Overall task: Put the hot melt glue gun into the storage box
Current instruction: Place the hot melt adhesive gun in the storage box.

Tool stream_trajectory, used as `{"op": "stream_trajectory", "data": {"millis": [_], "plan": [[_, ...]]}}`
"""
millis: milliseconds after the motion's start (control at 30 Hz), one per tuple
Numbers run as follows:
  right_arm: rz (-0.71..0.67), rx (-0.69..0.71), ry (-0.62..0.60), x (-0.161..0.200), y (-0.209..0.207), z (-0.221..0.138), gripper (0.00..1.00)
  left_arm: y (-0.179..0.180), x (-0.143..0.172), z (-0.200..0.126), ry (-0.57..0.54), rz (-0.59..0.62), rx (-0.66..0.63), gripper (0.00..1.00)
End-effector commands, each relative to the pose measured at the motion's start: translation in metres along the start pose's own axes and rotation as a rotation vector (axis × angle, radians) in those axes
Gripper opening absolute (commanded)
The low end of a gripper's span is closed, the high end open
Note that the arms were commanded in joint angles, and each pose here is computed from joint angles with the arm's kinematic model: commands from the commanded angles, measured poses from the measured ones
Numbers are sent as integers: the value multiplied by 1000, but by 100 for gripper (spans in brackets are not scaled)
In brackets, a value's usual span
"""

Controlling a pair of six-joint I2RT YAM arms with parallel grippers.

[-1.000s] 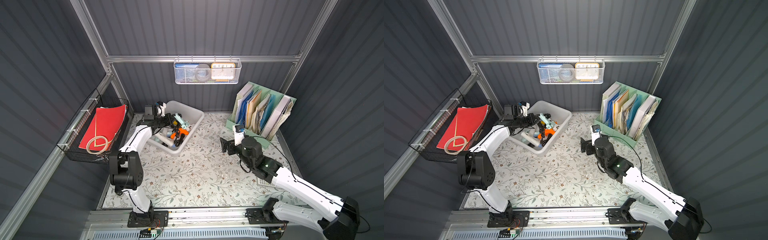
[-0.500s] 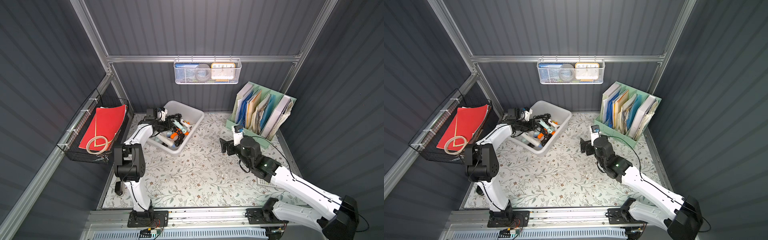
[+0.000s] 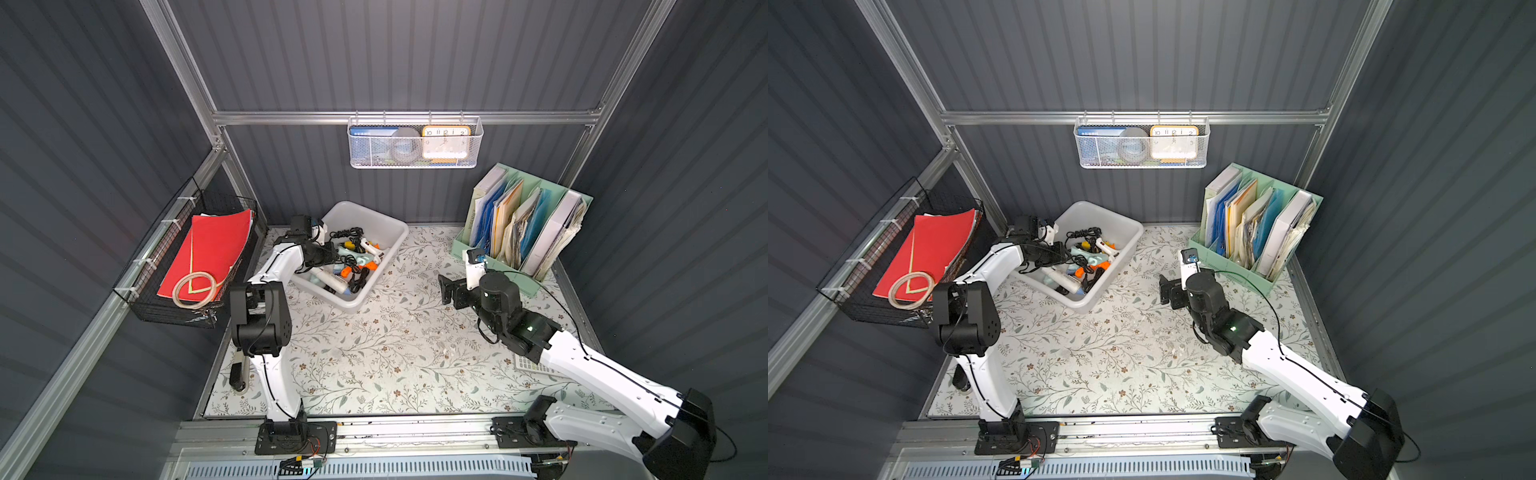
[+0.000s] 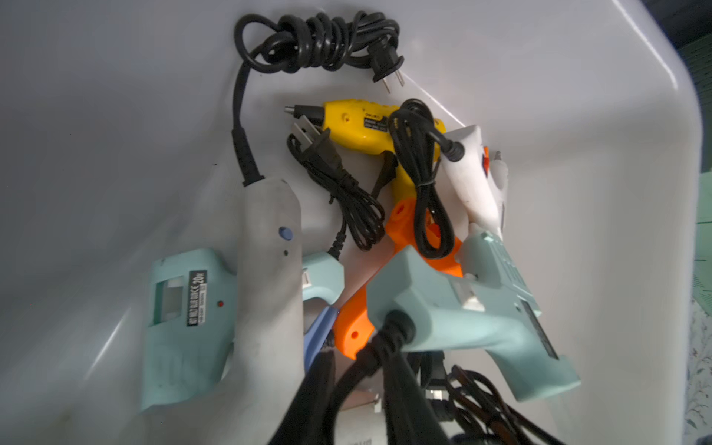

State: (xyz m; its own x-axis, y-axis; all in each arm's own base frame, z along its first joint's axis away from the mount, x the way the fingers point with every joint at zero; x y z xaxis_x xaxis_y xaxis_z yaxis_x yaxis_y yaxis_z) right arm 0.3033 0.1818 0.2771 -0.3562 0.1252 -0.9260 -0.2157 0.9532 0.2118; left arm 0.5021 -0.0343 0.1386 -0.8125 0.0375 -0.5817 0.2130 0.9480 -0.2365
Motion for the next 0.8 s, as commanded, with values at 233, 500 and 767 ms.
{"op": "stream_trajectory", "data": {"millis": [233,500,767], "plan": [[13,8,-21,-10,1,-3,99,36,-3,-4,47,25,-202,24],[15,12,-21,-10,0,-3,99,60,-16,-6,33,24,-346,24],[18,52,-8,-9,-4,1,99,47,-50,-41,-133,2,-339,47]]}}
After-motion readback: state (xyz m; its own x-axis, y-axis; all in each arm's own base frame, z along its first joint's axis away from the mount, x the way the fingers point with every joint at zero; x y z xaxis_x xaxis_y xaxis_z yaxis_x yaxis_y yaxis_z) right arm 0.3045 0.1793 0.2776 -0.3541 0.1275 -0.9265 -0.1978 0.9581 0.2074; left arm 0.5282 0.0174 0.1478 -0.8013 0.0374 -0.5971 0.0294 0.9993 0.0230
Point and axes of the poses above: each gripper's point midway between its finger pads, its own z axis out along the fingers, its own y axis along the line the jaws close on, x = y × z, the point moved 2 cm from there along -z, back along the fingers, and after that the axes turned 10 degrees about z, right-handed, at the moved point
